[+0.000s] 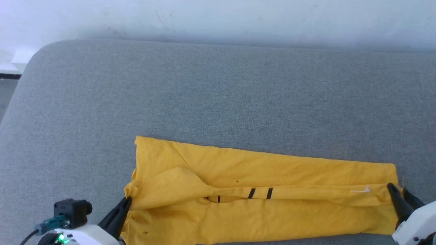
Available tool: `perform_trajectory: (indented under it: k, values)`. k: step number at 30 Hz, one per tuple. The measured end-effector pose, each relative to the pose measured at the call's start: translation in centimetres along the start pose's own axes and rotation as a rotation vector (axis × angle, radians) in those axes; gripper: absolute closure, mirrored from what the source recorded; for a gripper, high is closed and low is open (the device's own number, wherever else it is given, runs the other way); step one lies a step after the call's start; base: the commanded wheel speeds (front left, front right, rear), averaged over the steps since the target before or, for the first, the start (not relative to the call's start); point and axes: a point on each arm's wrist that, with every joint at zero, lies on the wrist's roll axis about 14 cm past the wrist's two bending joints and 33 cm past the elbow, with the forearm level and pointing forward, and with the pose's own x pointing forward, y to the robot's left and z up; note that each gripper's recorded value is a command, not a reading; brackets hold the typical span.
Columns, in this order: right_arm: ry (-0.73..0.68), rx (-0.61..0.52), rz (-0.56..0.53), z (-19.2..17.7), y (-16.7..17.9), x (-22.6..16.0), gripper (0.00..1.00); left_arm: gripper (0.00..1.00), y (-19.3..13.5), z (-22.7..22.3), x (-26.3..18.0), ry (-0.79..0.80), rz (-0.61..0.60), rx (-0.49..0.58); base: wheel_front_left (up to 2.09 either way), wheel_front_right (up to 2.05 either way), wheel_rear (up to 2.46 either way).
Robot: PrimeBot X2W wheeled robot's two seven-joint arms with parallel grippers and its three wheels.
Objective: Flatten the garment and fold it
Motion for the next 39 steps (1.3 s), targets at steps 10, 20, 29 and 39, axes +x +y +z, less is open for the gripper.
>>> perform_trajectory:
  k: [10, 20, 29, 39]
  values:
    - [-0.050, 0.061, -0.002, 1.0, -0.8, -1.1, 0.00, 0.00, 0.2, 3.1, -0.5, -0.186, 0.047, -0.094, 0.00, 0.00, 0.00]
    - [-0.003, 0.049, -0.062, -0.4, -2.5, -0.9, 0.00, 0.00, 2.8, 9.4, -3.3, -0.526, 0.259, 0.029, 0.00, 0.00, 0.00]
    - [0.135, 0.007, -0.060, -4.0, -1.9, 0.3, 0.00, 0.00, 2.9, 8.9, -4.7, -0.552, 0.324, 0.156, 0.00, 0.00, 0.00]
    - [0.196, 0.013, -0.059, -5.6, -1.9, 1.3, 1.00, 0.00, 3.0, 8.4, -5.0, -0.545, 0.338, 0.140, 0.00, 0.00, 0.00]
